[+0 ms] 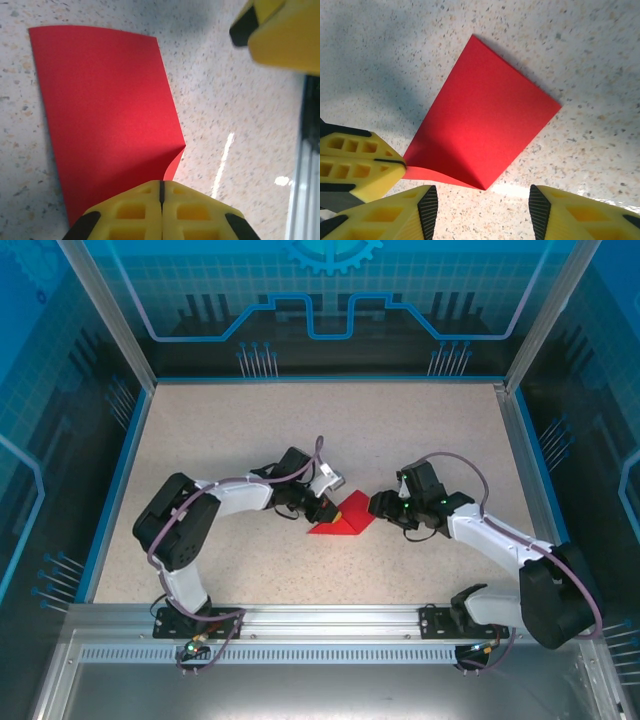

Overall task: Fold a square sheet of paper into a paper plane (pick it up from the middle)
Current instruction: Third fold the triangle at the center of the table.

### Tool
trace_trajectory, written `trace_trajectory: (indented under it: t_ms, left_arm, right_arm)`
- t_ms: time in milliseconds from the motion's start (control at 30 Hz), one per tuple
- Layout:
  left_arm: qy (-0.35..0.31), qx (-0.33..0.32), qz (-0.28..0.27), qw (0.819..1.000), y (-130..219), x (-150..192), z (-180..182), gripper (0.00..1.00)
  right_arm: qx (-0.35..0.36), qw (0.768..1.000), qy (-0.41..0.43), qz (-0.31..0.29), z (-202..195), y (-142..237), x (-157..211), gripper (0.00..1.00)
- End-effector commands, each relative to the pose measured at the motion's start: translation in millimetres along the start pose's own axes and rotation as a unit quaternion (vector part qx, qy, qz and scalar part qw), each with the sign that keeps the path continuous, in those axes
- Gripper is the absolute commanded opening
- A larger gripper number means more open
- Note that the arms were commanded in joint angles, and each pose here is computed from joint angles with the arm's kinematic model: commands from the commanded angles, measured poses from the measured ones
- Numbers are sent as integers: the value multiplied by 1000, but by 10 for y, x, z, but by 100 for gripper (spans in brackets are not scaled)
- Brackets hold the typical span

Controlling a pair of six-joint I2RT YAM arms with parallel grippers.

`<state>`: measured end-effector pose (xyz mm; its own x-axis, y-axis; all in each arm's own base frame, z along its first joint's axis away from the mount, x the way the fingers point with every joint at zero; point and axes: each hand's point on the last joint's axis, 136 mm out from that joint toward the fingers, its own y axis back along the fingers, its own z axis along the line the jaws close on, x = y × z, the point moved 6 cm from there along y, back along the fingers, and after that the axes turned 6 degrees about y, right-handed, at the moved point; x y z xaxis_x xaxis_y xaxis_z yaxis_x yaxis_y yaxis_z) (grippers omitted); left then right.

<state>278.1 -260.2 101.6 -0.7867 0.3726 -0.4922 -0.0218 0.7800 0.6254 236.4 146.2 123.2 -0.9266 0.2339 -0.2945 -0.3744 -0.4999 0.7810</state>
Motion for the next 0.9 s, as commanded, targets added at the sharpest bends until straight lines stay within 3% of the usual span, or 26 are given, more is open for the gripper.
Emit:
trace_trajectory:
  t_ms: [0,200,600,867]
  left_arm:
    - [45,19,-64,997,133,-198,-116,3]
    - [107,-6,-73,992,148,-144,-46,3]
    - [108,-13,-77,991,261,-149,-30,3]
    - [108,-12,-75,991,274,-145,-26,3]
  right_arm:
    - [-55,998,-22,2,47,-10,-1,55]
    - [-112,993,-29,23,118,-94,40,56]
    - [-126,989,-59,48,38,-307,184,56]
    - [-150,986,-55,43,229,-496,187,54]
